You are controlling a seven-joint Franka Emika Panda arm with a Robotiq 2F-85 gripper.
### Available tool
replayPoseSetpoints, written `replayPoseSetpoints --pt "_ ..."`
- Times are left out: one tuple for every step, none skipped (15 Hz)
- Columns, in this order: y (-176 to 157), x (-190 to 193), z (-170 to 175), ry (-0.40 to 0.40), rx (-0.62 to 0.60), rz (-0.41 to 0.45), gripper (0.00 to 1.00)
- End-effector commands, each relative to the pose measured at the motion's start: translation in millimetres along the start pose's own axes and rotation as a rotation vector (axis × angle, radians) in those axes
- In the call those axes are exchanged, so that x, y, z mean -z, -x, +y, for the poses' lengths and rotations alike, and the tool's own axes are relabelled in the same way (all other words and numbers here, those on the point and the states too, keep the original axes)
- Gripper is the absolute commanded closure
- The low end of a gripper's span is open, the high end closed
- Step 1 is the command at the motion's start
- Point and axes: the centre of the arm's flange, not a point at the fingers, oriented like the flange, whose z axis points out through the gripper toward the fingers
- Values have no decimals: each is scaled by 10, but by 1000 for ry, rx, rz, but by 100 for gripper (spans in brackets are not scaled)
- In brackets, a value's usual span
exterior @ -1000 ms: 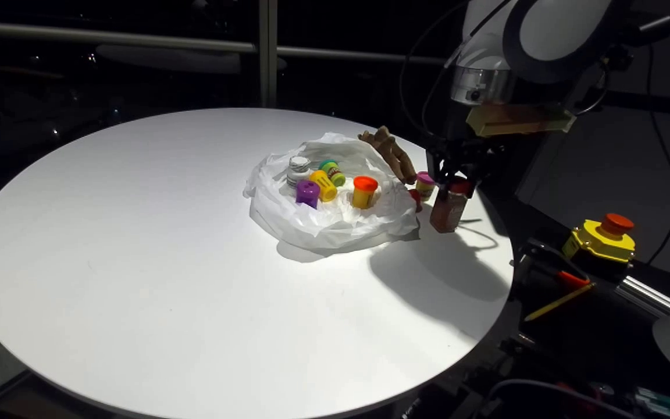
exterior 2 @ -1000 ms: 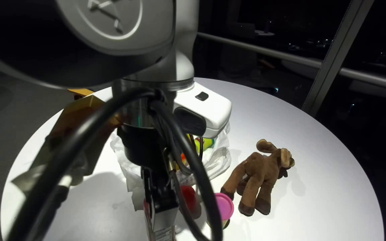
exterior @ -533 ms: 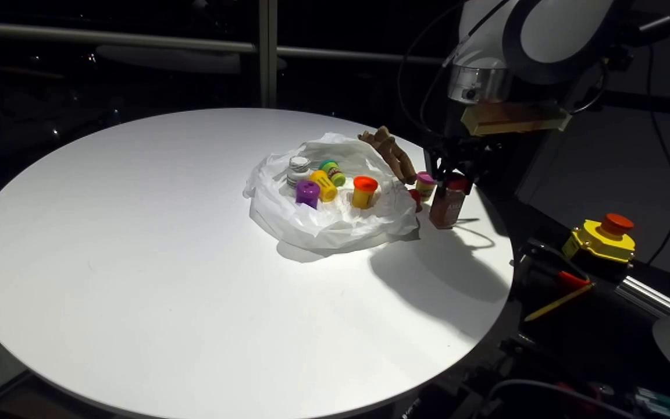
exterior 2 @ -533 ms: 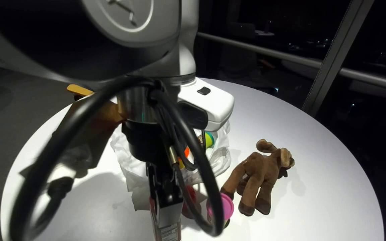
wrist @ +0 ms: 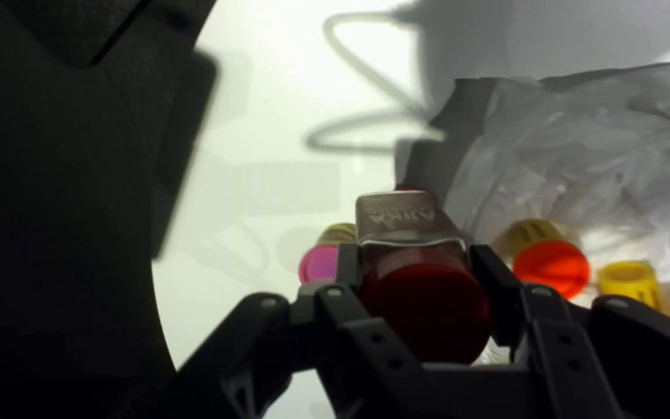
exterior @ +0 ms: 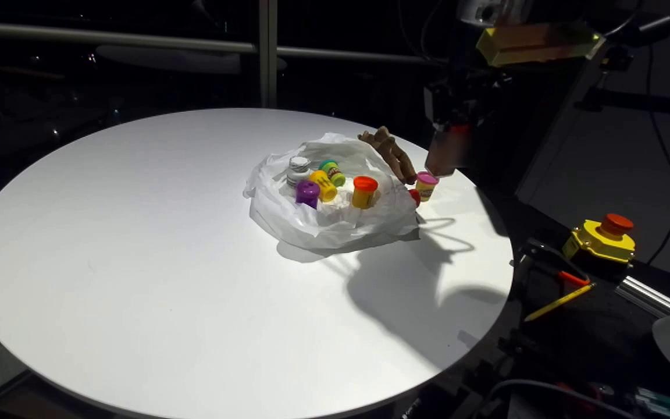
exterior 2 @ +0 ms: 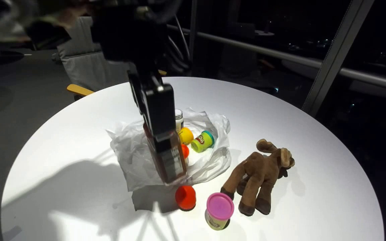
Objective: Pick up all the objects from the table and put them in the plastic bag.
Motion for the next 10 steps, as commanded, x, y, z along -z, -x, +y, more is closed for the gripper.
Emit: replayPoseSetpoints --pt "-106 477 -487 -83 60 62 75" --pt "-170 449 -679 -101 64 75 75" --pt "-223 418 -839 -101 66 94 75" --pt "-258 375 -965 -98 76 99 75" --pt "-307 267 -1105 -99 84 91 75" --pt "-343 158 -1210 -99 89 85 75" --pt "-375 23 -1323 -101 95 64 75" --pt "-385 -116 -1407 -105 96 42 75" --pt "-398 -240 -1479 -110 97 24 75" --pt "-418 -361 -1533 -114 92 11 75"
